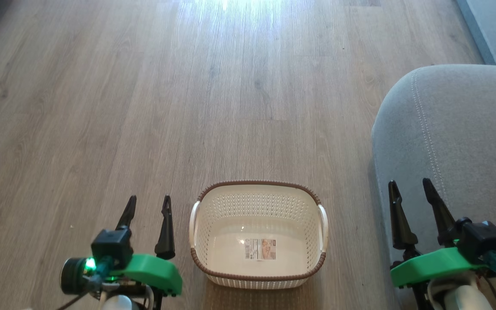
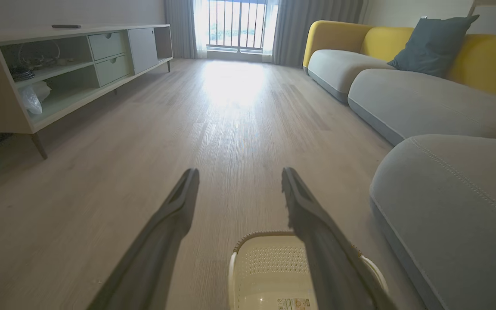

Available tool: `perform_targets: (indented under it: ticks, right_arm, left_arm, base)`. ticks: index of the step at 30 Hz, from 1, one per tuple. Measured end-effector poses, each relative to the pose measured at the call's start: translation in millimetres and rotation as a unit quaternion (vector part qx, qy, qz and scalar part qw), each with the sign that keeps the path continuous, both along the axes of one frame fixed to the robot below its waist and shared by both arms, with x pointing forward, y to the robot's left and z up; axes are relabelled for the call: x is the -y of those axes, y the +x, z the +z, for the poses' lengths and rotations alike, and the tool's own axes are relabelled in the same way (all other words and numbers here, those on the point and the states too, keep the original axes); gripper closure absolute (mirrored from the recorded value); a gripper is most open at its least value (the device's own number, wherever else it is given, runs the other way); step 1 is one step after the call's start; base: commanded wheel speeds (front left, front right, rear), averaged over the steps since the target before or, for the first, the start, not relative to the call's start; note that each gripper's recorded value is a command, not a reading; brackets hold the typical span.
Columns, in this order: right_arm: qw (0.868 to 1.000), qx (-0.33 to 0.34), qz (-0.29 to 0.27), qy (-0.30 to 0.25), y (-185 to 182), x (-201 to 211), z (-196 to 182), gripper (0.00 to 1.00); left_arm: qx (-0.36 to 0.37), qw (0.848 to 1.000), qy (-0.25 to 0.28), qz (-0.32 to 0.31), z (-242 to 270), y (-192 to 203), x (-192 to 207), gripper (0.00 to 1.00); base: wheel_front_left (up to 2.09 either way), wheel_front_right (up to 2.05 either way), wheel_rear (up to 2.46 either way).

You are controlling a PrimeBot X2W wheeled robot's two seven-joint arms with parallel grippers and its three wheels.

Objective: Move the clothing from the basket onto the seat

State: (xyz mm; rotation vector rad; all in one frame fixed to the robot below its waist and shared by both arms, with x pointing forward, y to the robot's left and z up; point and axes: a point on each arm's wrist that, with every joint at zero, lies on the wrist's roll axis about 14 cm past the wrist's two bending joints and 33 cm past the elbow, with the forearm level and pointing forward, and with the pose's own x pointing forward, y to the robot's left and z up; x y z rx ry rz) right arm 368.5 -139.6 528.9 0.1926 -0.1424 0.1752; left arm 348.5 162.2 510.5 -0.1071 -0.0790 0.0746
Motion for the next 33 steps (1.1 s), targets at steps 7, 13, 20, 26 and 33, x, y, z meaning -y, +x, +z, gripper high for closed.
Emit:
perform_targets:
  ticks: [7,13,20,26,33]
  right_arm:
    - [1.0,-0.005,0.002,0.0,-1,-1,-3,0.0]
    - [1.0,-0.006,0.003,0.0,-1,-2,-4,0.0]
    - [1.0,-0.008,0.001,0.0,-1,-1,-5,0.0]
    - [1.0,-0.014,-0.002,0.0,-1,1,-9,0.0]
    - [0.997,-0.077,-0.006,-0.006,-14,4,-49,1.0]
  left_arm:
    - [0.001,0.999,-0.032,-0.01,-1,-3,-2,0.0]
    - [0.001,0.999,-0.046,-0.012,-1,-3,-3,0.0]
    - [0.0,0.998,-0.056,-0.022,-3,-2,-1,0.0]
    - [0.001,0.997,-0.074,-0.011,-2,-1,-9,0.0]
    - [-0.067,0.995,-0.074,-0.006,-45,-18,-9,1.0]
  base:
    - [0.0,0.0,0.0]
    - [0.0,0.0,0.0]
    - [0.0,0.0,0.0]
    - [0.0,0.0,0.0]
    - [0.0,0.0,0.0]
